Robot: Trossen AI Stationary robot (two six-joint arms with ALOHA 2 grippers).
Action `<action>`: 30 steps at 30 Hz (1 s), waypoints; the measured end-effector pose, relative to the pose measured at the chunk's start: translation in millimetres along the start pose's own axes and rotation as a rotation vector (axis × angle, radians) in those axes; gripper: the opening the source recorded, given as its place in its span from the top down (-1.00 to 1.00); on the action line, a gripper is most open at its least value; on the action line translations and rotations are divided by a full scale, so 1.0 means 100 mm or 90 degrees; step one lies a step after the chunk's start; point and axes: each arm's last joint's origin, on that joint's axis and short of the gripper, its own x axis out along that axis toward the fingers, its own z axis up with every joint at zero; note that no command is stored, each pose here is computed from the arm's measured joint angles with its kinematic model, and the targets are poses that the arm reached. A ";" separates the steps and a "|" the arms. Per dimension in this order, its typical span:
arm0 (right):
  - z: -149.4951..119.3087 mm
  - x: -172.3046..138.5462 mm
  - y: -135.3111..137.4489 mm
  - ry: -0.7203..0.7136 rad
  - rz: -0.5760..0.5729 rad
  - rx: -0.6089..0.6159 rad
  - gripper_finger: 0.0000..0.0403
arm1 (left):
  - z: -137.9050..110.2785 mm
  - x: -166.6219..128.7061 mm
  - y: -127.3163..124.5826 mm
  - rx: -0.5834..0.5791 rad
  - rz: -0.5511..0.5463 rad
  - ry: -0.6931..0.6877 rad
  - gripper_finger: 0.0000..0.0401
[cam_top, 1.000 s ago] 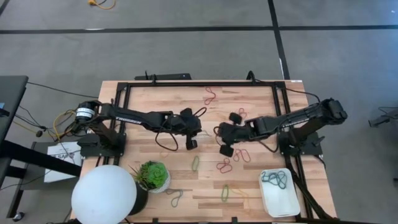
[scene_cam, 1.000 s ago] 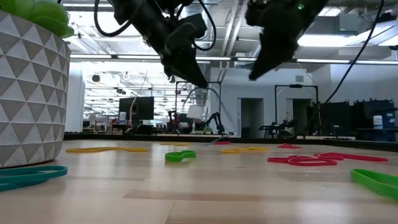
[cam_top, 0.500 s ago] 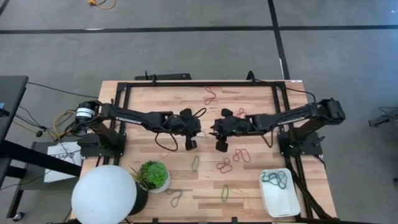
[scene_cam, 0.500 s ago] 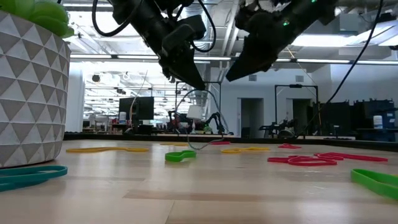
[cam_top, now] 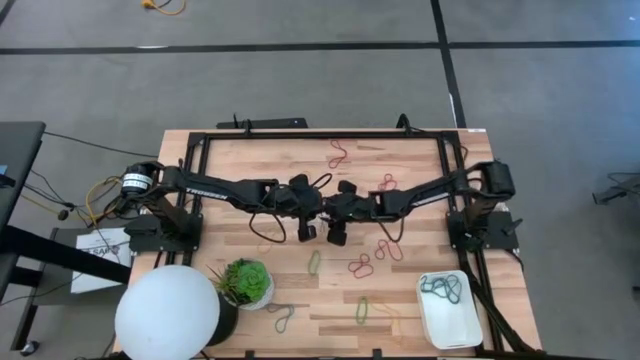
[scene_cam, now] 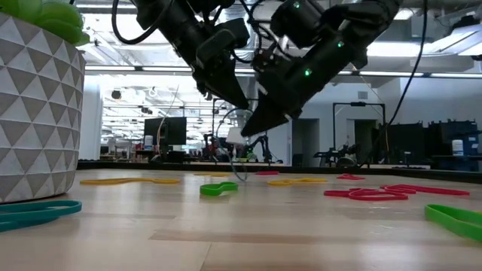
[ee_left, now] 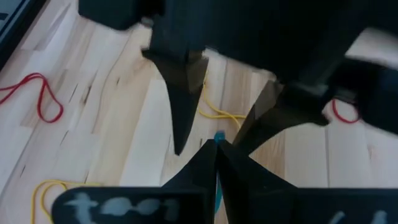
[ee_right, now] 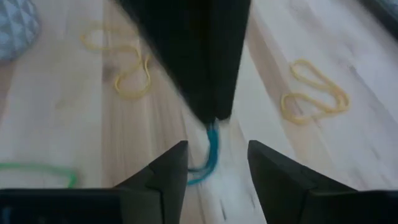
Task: Pick and place items into bin
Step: Put the blue rubber band into the white bin
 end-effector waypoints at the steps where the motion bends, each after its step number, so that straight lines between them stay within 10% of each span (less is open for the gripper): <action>1: 0.01 0.02 0.01 -0.002 0.000 0.000 0.25 | 0.00 0.00 0.00 0.000 0.000 0.000 1.00; 10: 0.01 0.02 0.01 0.026 -0.003 -0.008 0.95 | -0.02 0.00 0.00 0.015 0.001 0.012 0.98; 23: -0.04 -0.77 0.28 0.138 -0.090 -0.053 1.00 | -0.06 0.07 0.00 0.032 0.005 0.030 0.63; 30: -0.02 -1.71 0.40 0.181 -0.027 0.107 1.00 | -0.20 0.11 0.03 0.037 0.069 0.061 0.53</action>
